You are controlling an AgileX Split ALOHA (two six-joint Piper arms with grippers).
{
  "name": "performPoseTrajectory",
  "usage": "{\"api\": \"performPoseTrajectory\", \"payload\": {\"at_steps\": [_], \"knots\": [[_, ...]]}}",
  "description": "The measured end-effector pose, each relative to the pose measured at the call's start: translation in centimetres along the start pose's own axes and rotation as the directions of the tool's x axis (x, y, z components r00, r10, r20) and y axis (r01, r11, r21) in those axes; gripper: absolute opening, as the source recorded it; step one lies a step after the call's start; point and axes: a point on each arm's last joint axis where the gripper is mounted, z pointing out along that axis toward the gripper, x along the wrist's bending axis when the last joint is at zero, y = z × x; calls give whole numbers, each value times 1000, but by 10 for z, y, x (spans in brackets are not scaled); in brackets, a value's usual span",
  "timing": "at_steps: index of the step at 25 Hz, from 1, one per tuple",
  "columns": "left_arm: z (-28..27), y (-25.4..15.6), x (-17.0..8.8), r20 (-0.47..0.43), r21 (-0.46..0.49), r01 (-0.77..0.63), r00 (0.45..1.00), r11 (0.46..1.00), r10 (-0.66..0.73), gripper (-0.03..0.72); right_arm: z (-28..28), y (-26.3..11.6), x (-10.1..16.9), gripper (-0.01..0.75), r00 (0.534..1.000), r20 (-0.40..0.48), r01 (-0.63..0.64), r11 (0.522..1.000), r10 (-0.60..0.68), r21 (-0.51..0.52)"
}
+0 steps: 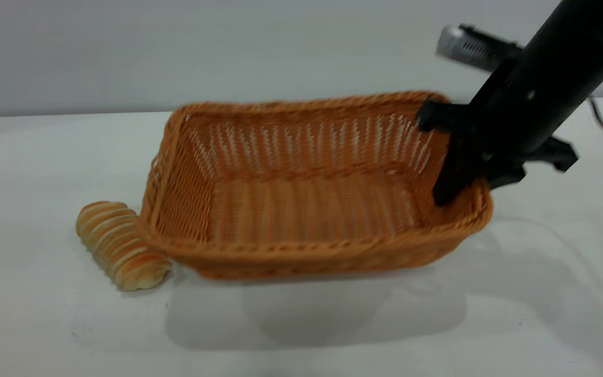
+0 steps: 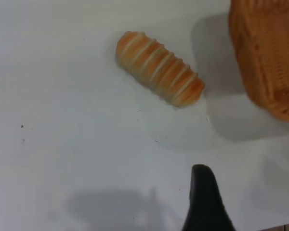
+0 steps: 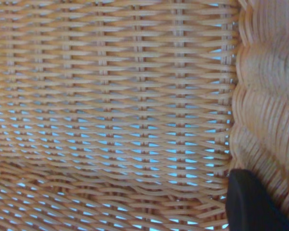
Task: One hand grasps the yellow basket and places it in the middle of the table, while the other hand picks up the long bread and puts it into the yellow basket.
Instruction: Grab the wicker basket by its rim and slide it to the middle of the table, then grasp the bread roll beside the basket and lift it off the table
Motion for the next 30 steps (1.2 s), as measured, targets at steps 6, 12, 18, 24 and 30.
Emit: {"api": "performPoseTrajectory", "payload": {"at_steps": [6,12,18,24,30], "knots": [[0,0,0,0,2,0,1000,1000,0,517,11,2,-5,170,998,35,49,998,-47,-35],[0,-1,0,-1,7,3,1000,1000,-3,517,10,6,-5,546,997,46,64,996,-60,-70],[6,2,0,-4,20,63,998,998,-63,517,-7,10,0,689,985,63,168,980,-162,-103],[30,14,-1,-11,34,150,989,988,-150,517,-51,18,16,602,961,84,277,938,-265,-206],[70,26,-1,-26,68,195,981,978,-193,517,-109,18,34,544,936,98,352,879,-339,-323]]}}
